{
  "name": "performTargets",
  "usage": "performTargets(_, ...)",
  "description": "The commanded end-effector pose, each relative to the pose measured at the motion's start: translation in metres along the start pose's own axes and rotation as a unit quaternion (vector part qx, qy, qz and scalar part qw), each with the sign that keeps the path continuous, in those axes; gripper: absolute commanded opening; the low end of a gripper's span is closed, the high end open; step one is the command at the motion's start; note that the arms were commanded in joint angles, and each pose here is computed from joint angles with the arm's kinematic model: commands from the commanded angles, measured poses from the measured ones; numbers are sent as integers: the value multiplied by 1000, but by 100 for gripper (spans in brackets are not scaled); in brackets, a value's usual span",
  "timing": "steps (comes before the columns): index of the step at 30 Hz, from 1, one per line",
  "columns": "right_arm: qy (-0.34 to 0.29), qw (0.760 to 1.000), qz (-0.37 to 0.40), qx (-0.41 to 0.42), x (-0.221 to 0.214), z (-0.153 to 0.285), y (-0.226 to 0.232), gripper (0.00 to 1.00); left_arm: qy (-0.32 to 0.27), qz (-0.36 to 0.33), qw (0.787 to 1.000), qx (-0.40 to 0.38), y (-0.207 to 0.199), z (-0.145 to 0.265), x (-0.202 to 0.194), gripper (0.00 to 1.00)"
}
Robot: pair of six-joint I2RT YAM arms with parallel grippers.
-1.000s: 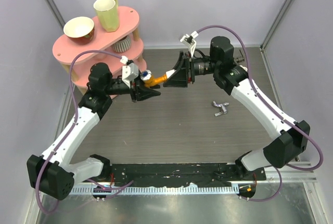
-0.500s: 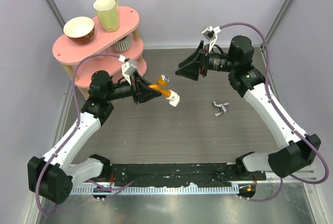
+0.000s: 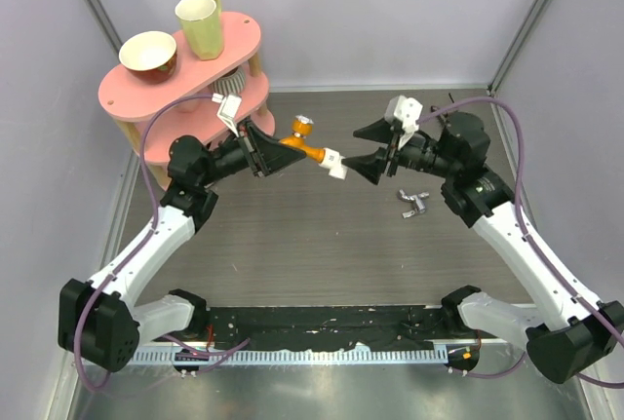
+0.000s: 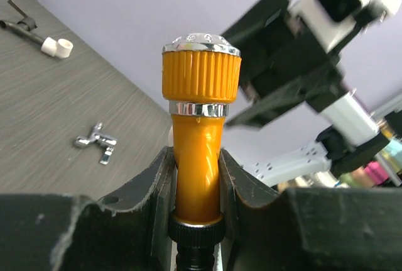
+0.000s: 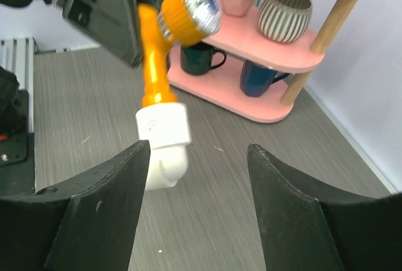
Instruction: Install the water faucets
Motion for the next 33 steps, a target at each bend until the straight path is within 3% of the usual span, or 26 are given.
performTargets(1, -1, 996, 87, -10, -7, -5, 5, 70, -64, 34, 997, -40, -17, -7, 25, 0)
performTargets(15, 8, 995, 99, 15, -9, -21, 13, 74, -67, 65, 994, -59, -19, -12, 30, 0)
performTargets(20, 4, 995, 98, 19, -7, -27, 12, 68, -63, 64, 993, -72, -22, -13, 32, 0)
performTargets(23, -1, 996, 77, 35, -4, -32, 14, 49, -54, 42, 994, -81, -20, -13, 29, 0)
performTargets(24, -6, 997, 70, 40, -1, -33, 15, 35, -48, 35, 995, -83, -19, -12, 26, 0)
performTargets(26, -26, 998, 37, 48, 8, -35, 19, 22, -35, 12, 995, -96, -19, -11, 22, 0)
performTargets(27, -31, 997, 22, 61, 9, -35, 22, 9, -32, -8, 995, -98, -17, -10, 18, 0)
performTargets(29, -46, 996, -32, 74, 18, -37, 27, 2, -16, -47, 993, -110, -16, -8, 13, 0)
performTargets(32, -64, 988, -97, 106, 27, -41, 34, 1, -8, -130, 985, -116, -9, -5, 5, 0)
performTargets(33, -63, 979, -155, 115, 32, -42, 38, 1, 0, -159, 979, -125, -9, -1, 0, 0)
Point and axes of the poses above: each gripper's point midway between its finger pads, its own z axis back along the fingers, its own y axis along the line the jaws close on, x = y × z, the point moved 7 cm from there along z, back along the fingers
